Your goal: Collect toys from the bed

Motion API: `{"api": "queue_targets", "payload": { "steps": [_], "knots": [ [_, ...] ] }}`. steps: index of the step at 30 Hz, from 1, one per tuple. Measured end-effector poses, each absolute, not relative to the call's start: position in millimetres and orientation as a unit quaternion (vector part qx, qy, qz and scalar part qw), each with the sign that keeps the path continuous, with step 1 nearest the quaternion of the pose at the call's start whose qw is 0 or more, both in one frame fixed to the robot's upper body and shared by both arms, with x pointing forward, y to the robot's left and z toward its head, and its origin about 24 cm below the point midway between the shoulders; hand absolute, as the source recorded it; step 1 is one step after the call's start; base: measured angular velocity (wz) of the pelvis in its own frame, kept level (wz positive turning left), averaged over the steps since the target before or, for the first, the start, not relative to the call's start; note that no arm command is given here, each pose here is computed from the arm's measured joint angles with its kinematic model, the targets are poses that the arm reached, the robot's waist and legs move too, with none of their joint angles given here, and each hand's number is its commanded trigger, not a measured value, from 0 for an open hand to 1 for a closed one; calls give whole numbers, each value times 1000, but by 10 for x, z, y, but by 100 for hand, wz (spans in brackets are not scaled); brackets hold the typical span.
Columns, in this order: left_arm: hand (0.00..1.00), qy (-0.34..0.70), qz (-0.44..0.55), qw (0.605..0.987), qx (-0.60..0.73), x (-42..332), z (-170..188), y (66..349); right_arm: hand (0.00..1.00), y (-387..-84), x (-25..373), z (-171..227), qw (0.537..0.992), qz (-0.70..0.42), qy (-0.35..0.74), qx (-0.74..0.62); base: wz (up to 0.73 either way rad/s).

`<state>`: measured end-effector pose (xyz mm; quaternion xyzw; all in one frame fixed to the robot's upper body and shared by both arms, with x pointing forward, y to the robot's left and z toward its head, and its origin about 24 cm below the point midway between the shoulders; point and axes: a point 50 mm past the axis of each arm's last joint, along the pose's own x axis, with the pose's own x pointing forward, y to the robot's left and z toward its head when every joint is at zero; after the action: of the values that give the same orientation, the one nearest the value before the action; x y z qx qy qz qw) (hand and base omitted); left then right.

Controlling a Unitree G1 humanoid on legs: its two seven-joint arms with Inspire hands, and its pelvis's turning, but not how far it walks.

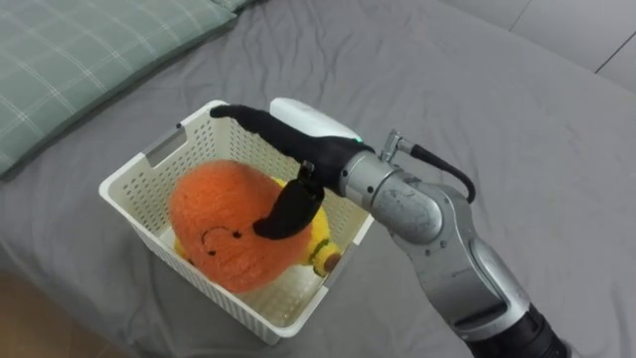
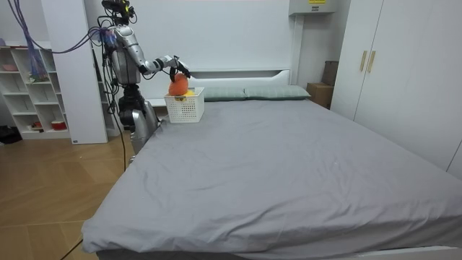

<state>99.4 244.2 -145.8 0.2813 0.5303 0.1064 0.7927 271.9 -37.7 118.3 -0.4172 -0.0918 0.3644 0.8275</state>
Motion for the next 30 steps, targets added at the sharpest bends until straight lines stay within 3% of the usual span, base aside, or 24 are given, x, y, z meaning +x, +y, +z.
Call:
{"api": "queue_targets", "payload": {
  "steps": [15,24,30],
  "knots": [
    [0,538,106,788,280,929,-1479,2430,0,-461,2760,1215,842,339,-98,-409,0],
    [0,543,128,789,258,852,-1499,2409,0,-989,2788,1287,905,189,-130,-359,-7],
    [0,528,140,796,259,821,-1492,2419,0,-1318,2726,1160,917,111,-123,-364,-26]
  ]
}}
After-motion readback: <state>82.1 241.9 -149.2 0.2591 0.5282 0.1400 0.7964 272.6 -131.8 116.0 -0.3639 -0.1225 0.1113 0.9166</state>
